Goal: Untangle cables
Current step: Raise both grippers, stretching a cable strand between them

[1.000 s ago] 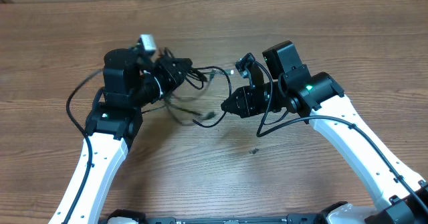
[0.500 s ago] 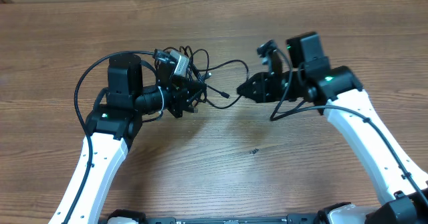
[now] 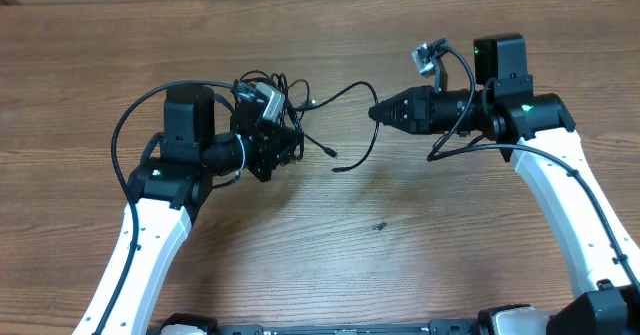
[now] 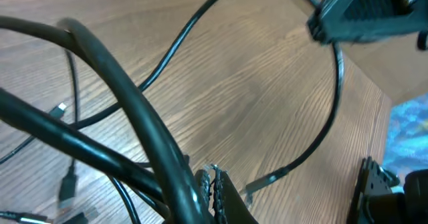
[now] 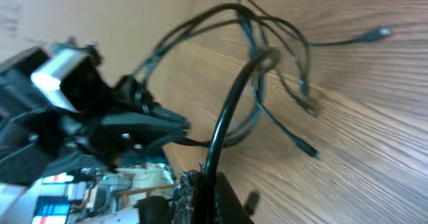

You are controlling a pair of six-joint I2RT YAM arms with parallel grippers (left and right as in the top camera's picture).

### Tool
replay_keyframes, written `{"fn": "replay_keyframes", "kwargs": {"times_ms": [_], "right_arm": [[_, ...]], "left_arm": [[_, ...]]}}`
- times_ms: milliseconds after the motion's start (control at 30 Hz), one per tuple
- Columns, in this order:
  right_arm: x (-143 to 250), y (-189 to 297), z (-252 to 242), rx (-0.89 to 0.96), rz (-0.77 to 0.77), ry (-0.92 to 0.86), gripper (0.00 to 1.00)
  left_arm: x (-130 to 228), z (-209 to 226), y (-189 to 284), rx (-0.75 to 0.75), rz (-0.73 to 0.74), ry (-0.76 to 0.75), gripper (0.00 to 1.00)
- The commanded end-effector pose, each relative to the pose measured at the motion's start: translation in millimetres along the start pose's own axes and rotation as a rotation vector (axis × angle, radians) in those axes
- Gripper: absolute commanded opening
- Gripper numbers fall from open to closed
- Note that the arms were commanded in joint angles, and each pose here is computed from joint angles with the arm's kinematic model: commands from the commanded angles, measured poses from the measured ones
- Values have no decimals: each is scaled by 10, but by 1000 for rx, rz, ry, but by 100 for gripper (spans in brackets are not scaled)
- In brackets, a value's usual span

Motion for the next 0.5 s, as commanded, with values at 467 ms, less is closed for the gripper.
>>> {"fn": "replay_keyframes", "kwargs": {"times_ms": [467], "right_arm": [[-159,42,351,-113,-23,-68,4]], "left_arm": [[-164,-352,-3,160,-57,-22,4]]}}
Point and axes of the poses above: each gripper's point midway between its finger pads, its own y axis back along the fingers, its own z axis along the line the jaws close on, x = y × z, the point moved 2 cm from there along y, back along the fingers, and after that the axes turned 15 degrees about -y, right-handed, at the moved point
